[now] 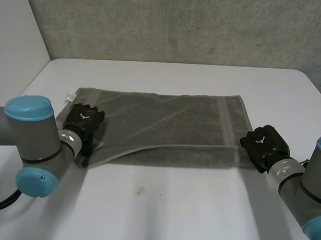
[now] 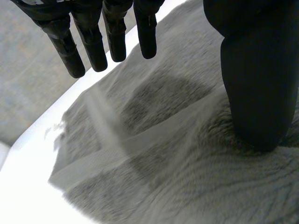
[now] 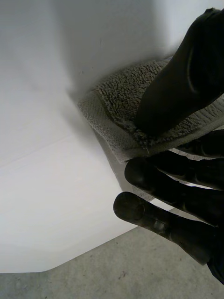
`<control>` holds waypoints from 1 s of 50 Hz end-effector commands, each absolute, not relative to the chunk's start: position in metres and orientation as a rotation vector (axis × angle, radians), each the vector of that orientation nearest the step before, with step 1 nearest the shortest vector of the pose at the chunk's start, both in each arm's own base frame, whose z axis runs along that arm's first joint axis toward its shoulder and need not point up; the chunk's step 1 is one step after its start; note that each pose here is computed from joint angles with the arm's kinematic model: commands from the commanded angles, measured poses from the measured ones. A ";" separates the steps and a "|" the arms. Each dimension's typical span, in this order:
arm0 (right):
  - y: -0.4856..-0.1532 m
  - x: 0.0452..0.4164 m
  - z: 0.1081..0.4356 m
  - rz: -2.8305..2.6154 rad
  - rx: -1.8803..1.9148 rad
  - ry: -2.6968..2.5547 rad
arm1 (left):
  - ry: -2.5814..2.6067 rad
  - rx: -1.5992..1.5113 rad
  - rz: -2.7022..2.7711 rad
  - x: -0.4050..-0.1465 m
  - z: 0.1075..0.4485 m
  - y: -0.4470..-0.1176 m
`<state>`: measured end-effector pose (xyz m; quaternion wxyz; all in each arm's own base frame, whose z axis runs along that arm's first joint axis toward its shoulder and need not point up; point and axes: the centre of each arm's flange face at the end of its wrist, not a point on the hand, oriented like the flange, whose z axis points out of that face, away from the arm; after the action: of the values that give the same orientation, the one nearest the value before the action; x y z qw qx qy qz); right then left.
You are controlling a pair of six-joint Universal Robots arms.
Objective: Fold the towel.
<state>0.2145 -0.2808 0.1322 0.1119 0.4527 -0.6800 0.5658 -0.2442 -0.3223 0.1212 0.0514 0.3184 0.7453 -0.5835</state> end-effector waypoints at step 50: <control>-0.284 0.210 0.133 1.647 1.298 -1.996 | 2.127 1.064 -1.590 -0.182 0.156 -0.260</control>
<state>0.2099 -0.2840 0.1331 0.1229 0.4449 -0.6843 0.5645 -0.1877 -0.2590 0.1686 0.1427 0.3670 0.7151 -0.5776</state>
